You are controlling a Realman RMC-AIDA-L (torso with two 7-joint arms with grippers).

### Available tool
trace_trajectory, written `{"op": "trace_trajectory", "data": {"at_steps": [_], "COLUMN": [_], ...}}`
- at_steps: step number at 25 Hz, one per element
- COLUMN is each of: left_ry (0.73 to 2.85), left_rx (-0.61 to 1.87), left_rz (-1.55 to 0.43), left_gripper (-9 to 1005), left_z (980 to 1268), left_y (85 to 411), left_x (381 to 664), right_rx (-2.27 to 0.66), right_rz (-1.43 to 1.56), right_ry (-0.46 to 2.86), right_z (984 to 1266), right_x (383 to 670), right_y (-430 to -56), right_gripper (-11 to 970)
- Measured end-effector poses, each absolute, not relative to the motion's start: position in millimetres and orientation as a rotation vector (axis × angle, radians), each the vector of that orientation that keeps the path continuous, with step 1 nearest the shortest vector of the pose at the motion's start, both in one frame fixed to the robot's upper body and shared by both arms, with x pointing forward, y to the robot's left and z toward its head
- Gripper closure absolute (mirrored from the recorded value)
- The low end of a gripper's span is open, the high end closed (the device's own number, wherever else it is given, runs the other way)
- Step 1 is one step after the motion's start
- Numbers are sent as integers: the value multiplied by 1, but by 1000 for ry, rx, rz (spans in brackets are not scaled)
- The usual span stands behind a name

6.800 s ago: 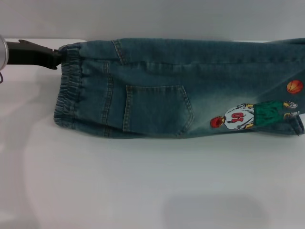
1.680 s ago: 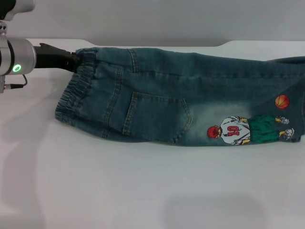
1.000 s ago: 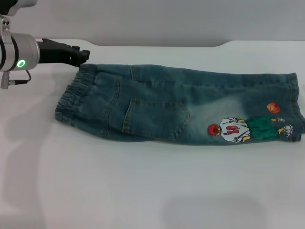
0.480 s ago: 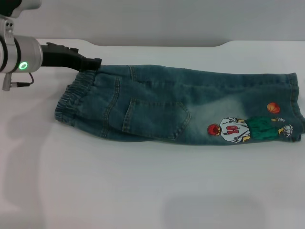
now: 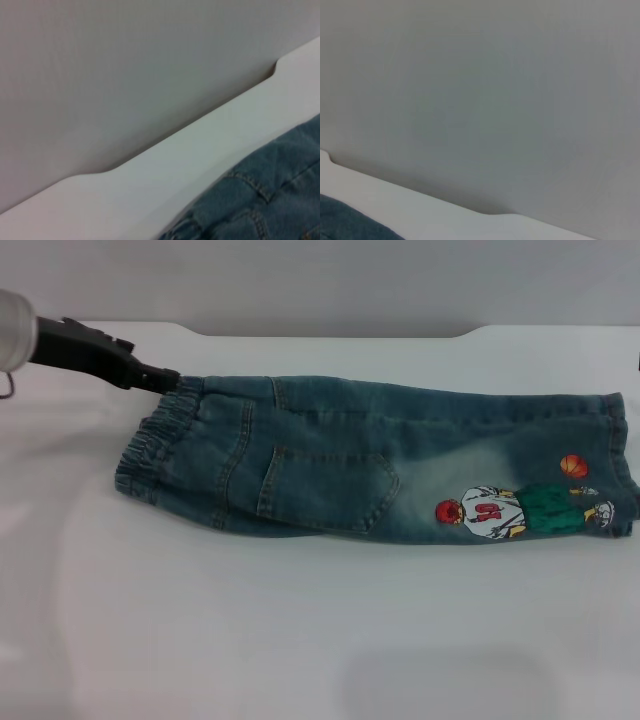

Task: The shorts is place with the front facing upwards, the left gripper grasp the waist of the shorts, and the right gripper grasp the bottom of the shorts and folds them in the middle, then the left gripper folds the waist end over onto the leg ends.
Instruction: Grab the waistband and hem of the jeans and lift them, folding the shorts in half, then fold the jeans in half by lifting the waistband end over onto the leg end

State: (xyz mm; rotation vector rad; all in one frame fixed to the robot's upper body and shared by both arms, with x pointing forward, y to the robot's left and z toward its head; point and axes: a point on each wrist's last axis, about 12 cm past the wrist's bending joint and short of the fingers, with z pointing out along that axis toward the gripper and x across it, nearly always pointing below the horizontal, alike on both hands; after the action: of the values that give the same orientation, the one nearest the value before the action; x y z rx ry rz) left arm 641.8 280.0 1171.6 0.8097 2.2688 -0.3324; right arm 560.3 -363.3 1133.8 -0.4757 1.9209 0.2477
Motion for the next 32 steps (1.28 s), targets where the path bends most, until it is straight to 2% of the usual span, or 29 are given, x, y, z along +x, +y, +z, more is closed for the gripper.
{"op": "trace_trajectory", "data": {"at_steps": [4,11,22,32], "left_ry": [2308,2338,2364,2352], "left_rx": [870,992,895,870], "left_rz": [-289,-257,-389,-499], "left_gripper": [212,217,229,240], "left_z": [1178,1165,1136,1119], "left_y": [291,295,320,327], "left_x": [640,635,623,613], "right_rx": [-482,-519,-545,-574], "right_rz": [250,269,303,317], "right_ry": [1916,1917,1901,1895], "right_z": [1135,1134,1135,1136], "right_x": [561,562,565,568], "right_y": [-362,-353,-341,-333], "right_gripper": [426,425,425,426]}}
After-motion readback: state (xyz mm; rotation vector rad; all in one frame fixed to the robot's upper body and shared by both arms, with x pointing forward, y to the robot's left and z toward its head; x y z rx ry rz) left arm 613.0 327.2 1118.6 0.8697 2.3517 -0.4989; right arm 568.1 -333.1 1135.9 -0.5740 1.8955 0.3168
